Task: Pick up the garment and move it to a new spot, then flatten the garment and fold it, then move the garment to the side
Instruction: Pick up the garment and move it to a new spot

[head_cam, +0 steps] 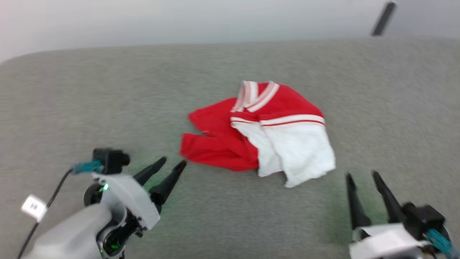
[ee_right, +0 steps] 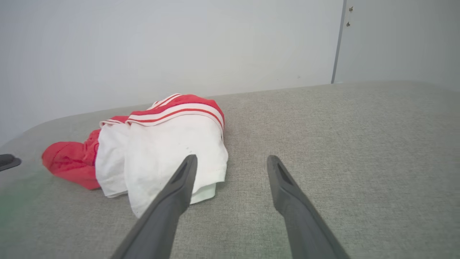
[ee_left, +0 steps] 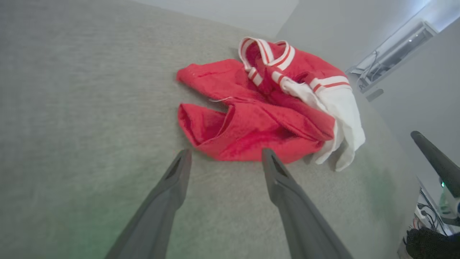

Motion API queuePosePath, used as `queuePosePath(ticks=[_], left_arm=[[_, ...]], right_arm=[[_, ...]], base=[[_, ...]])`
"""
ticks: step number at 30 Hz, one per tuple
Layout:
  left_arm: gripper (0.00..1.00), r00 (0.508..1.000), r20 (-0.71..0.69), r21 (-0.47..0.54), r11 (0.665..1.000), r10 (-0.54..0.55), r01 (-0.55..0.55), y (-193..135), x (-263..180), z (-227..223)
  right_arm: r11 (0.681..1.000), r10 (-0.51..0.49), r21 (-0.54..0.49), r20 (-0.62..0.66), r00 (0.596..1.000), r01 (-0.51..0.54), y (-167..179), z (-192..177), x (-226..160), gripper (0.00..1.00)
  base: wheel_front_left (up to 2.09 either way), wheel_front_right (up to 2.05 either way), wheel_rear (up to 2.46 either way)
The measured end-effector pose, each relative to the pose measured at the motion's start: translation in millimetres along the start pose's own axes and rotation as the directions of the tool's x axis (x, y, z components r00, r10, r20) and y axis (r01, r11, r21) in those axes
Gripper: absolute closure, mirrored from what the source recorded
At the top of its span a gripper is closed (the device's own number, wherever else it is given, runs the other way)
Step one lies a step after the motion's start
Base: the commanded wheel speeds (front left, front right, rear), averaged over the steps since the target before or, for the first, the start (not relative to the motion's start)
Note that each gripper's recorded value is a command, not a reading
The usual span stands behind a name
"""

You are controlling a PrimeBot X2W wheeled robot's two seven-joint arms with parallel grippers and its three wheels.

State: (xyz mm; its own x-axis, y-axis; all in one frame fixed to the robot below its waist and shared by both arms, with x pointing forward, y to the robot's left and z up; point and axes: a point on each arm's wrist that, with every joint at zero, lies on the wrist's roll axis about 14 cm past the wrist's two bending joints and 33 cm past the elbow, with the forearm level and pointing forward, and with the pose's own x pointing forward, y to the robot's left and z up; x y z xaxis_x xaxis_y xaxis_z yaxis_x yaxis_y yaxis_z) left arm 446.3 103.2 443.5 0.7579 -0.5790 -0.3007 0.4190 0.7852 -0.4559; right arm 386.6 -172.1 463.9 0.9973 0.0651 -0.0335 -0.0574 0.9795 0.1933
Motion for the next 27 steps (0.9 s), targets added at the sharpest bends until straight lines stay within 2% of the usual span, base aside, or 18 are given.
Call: queuePosePath(ticks=[4,8,15,21,27], left_arm=[[0.0,0.989,0.087,-0.039,0.993,0.116,-0.113,26,-36,6],[0.0,0.964,0.132,-0.062,0.972,0.231,-0.224,48,-78,-7],[0.0,0.896,0.249,-0.037,0.928,0.368,-0.371,63,-136,-8],[0.0,0.833,0.369,0.001,0.896,0.413,-0.445,57,-166,1],[0.0,0.788,0.469,0.052,0.878,0.399,-0.475,45,-177,17]], right_arm=[[1.0,-0.023,-0.005,-0.013,1.0,0.023,-7,-4,-8,0.0],[1.0,-0.015,-0.013,-0.026,1.0,0.015,-6,-8,-14,0.0],[0.999,0.027,-0.027,0.01,1.0,-0.026,5,8,-17,0.0],[0.998,0.046,-0.037,0.033,0.998,-0.045,8,18,-23,0.0],[0.999,0.039,-0.04,0.06,0.997,-0.037,4,28,-29,0.0]], base=[[0.0,0.0,0.0],[0.0,0.0,0.0],[0.0,0.0,0.0],[0.0,0.0,0.0],[0.0,0.0,0.0]])
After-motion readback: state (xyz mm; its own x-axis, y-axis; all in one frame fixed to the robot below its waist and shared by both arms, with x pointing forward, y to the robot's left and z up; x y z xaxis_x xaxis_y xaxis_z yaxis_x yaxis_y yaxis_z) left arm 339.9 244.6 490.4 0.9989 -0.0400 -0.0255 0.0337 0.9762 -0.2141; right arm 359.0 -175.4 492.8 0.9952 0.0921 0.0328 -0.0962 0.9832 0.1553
